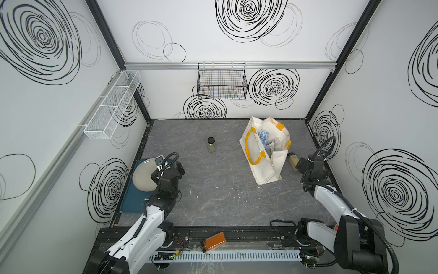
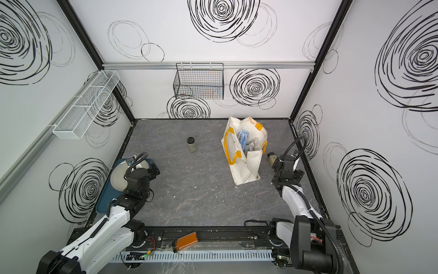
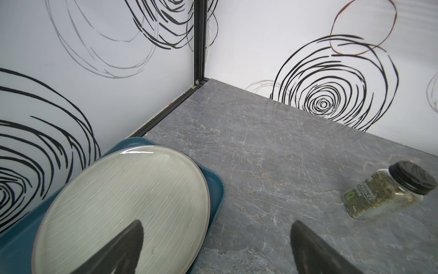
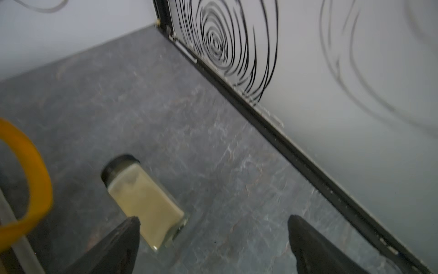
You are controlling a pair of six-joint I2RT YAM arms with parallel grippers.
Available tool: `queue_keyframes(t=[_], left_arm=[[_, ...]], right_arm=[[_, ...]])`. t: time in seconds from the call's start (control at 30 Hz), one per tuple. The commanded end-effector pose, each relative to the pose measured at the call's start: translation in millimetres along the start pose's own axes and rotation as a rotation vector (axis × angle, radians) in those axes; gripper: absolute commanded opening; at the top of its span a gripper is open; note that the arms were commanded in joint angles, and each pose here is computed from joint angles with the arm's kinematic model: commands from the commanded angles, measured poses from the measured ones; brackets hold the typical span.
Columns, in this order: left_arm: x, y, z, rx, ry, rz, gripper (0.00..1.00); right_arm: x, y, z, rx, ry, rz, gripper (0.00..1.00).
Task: Put the compass set into the canvas bag
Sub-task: Reset both arms
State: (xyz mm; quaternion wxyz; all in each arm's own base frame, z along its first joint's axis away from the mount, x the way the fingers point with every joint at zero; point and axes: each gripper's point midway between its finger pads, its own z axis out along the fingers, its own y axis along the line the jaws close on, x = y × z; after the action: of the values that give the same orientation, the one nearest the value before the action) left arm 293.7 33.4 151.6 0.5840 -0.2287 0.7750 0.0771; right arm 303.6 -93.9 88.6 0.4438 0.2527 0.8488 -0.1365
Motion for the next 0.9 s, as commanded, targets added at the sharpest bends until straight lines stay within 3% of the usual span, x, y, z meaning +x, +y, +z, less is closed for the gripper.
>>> queue_keyframes(t=[0.0, 0.1, 0.27, 0.47, 0.6, 0.77, 0.87], left_arm=[[-19.1, -7.6, 1.6, 0.039, -0.087, -0.034, 0.99], [-25.9, -8.2, 4.2, 0.028, -0.122, -0.02, 0.99], [-38.8, -9.6, 14.0, -0.018, -0.172, 0.031, 0.99], [-41.7, -17.6, 17.2, 0.058, -0.327, 0.099, 0.99], [-30.2, -16.9, 21.2, 0.092, -0.361, 0.127, 0.99], [-14.2, -28.1, 34.4, 0.166, -0.362, 0.152, 0.99], [-9.8, -21.0, 38.7, 0.124, -0.316, 0.142, 0.99]], right_arm=[[-24.9, 27.9, -1.7, -0.164, -0.156, 0.072, 1.0], [-29.5, 42.3, -5.2, -0.252, -0.212, 0.038, 1.0], [-44.4, 53.7, -25.8, -0.323, -0.412, -0.051, 1.0], [-37.8, 74.6, -33.8, -0.449, -0.41, -0.122, 1.0], [-30.1, 99.4, -33.6, -0.562, -0.417, -0.182, 1.0], [-22.5, 117.6, -8.6, -0.544, -0.392, -0.276, 1.0], [-27.2, 104.7, 11.4, -0.437, -0.294, -0.17, 1.0]])
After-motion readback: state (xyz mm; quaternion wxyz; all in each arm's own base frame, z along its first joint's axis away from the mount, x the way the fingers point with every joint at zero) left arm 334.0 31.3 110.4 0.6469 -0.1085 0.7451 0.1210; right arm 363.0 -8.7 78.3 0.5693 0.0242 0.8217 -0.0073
